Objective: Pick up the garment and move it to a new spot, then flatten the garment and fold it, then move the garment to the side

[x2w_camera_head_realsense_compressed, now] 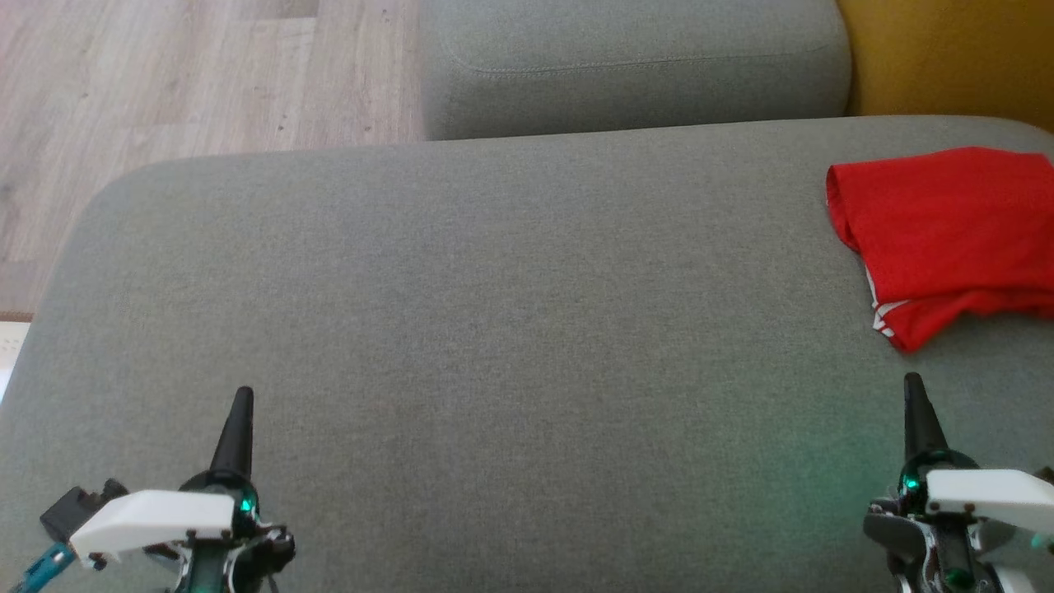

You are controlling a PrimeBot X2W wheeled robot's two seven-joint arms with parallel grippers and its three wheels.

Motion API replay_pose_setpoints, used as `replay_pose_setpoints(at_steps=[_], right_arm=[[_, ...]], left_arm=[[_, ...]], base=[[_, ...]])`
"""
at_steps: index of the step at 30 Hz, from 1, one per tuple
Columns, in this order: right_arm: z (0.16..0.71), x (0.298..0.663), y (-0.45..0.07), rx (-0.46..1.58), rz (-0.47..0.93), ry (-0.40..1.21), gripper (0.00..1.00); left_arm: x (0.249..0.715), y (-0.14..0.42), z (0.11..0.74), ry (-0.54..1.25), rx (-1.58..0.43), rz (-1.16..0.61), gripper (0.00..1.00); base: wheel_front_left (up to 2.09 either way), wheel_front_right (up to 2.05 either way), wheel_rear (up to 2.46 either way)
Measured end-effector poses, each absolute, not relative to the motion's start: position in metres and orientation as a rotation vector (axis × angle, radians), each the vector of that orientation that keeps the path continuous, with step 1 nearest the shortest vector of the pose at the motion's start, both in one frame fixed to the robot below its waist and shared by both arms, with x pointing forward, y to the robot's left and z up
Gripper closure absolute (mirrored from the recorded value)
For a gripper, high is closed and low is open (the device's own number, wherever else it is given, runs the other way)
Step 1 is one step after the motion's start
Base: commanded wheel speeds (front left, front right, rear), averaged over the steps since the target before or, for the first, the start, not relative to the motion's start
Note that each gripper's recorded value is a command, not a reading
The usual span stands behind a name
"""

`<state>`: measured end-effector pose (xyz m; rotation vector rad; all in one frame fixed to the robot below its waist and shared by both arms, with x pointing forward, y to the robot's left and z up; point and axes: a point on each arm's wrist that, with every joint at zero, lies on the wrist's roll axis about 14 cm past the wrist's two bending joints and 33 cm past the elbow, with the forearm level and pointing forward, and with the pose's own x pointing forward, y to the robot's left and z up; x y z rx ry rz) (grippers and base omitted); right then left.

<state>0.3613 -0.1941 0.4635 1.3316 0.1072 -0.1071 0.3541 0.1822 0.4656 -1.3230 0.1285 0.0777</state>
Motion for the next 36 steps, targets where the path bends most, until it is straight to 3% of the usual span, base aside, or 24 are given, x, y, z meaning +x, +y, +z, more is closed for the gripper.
replay_pose_setpoints(at_steps=[22, 36], right_arm=[[0.476, 0.373, -0.203, 1.581, -0.096, 0.056, 1.00], [0.477, 0.373, -0.204, 1.583, -0.097, 0.052, 1.00]], left_arm=[[0.371, 0.186, 0.473, 0.103, -1.578, 0.063, 1.00], [0.374, 0.188, 0.477, 0.092, -1.582, 0.056, 1.00]], base=[[0.00, 0.00, 0.00], [0.00, 0.00, 0.00]])
